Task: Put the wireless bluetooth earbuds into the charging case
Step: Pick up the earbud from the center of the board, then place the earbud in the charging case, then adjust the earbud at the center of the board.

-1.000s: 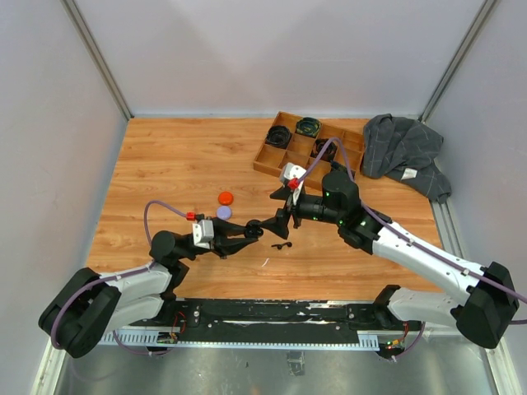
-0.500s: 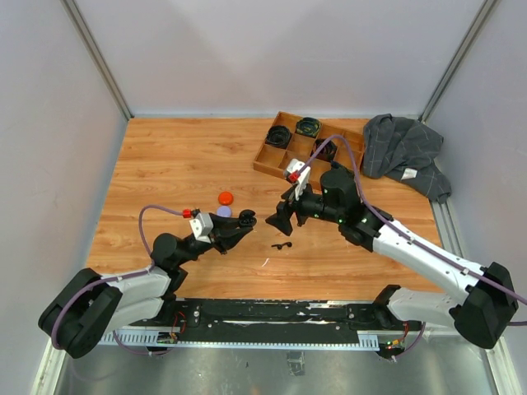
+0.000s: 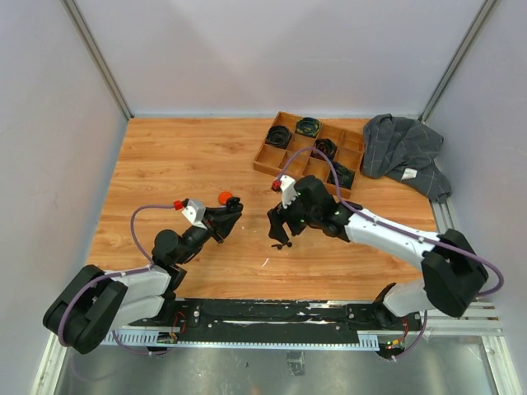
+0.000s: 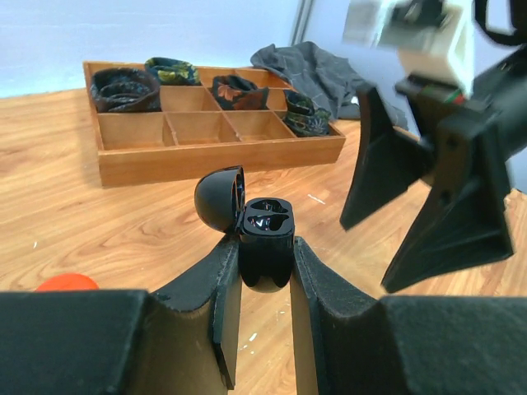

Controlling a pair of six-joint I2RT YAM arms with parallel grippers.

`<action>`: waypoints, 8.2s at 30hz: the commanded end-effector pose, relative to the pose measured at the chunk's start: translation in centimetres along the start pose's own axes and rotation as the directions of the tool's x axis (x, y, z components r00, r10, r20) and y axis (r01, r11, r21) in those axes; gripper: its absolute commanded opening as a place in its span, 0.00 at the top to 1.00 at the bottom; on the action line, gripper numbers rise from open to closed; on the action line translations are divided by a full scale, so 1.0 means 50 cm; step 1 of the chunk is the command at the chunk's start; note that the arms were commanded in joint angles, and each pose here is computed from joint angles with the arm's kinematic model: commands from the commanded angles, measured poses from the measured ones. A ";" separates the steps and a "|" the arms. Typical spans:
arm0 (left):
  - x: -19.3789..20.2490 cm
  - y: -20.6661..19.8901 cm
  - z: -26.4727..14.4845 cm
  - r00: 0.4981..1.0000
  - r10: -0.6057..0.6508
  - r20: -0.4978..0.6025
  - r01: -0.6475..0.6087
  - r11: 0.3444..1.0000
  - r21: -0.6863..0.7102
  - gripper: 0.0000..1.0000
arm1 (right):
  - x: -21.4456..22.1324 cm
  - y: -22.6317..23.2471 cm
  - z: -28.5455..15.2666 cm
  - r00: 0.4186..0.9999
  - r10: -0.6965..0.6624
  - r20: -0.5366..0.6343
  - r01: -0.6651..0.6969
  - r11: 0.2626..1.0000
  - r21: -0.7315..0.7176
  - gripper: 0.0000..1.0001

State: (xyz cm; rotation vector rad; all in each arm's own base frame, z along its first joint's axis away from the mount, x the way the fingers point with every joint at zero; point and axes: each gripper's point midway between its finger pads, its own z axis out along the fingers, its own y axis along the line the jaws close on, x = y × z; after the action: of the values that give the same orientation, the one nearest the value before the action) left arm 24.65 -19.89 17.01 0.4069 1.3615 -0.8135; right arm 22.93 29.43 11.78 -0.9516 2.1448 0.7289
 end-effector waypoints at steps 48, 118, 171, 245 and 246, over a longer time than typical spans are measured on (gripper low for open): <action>-0.008 0.029 -0.009 1.000 -0.016 0.021 0.017 0.997 -0.082 1.00 | 0.106 0.052 0.041 0.867 -0.217 -0.448 0.267 0.962 0.050 0.45; -0.033 0.076 -0.036 0.997 0.004 0.077 0.014 0.972 -0.234 1.00 | 0.190 -0.020 0.094 0.512 -0.551 -0.659 0.504 0.814 -0.289 0.77; -0.076 -0.133 -0.058 0.970 0.110 0.218 -0.180 0.926 0.333 0.94 | -0.278 0.182 -0.151 0.813 0.198 0.547 -0.166 0.980 -0.107 0.89; -0.076 -0.097 -0.050 0.973 0.110 0.202 -0.156 0.961 0.229 0.92 | -0.241 0.135 -0.124 0.797 0.229 0.559 -0.259 0.965 -0.027 0.42; -0.075 -0.094 -0.048 0.974 0.110 0.200 -0.155 0.963 0.222 0.92 | -0.229 0.122 -0.124 0.816 0.219 0.535 -0.261 0.965 0.004 0.41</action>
State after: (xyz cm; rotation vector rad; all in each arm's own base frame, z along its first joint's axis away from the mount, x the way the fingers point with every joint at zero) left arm 20.81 -21.43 22.08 0.6050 1.0682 -0.9099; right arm 20.67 35.43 25.87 -0.3280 1.7378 1.0557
